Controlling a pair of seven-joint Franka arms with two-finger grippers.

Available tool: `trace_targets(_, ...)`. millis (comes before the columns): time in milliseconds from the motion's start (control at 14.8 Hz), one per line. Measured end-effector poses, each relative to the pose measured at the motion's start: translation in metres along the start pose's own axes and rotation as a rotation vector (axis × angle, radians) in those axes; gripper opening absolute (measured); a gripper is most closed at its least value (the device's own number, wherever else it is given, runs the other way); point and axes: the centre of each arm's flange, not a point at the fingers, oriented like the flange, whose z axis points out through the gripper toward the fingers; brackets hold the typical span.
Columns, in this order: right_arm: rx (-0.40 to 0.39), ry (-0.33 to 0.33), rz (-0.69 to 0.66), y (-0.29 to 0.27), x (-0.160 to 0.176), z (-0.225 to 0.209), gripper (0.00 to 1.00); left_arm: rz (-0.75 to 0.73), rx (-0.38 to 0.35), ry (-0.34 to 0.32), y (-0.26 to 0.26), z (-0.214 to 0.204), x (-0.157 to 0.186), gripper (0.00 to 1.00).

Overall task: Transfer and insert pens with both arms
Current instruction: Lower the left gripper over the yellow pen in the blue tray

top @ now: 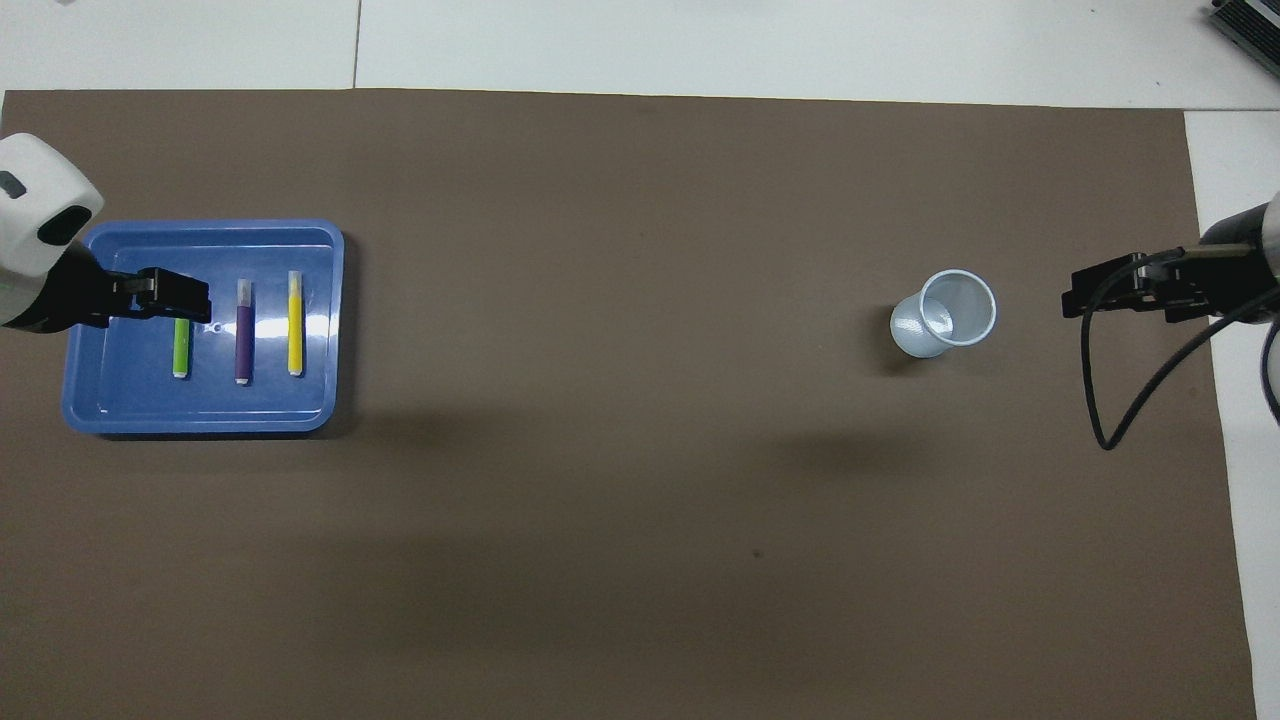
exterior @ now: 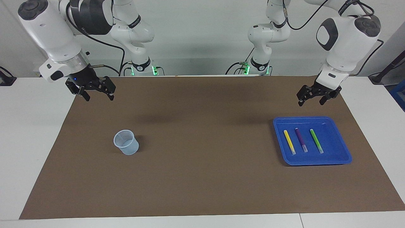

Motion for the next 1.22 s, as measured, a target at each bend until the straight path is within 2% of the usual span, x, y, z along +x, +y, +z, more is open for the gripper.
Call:
trace_targets(745, -0.004, -0.063, 0.004, 0.001, -0.025, 0.024, 1.0, -0.019, -0.024, 0.003, 0.0, 0.135, 0.053, 1.0)
trace_targets(949, -0.005, -0.076, 0.006, 0.002, -0.033, 0.033, 1.0, -0.035, -0.023, -0.017, -0.008, 0.17, 0.055, 1.0)
trace_targets(1220, -0.007, -0.086, 0.002, 0.0, -0.041, 0.039, 1.0, -0.05, -0.024, -0.036, -0.009, 0.196, 0.044, 1.0)
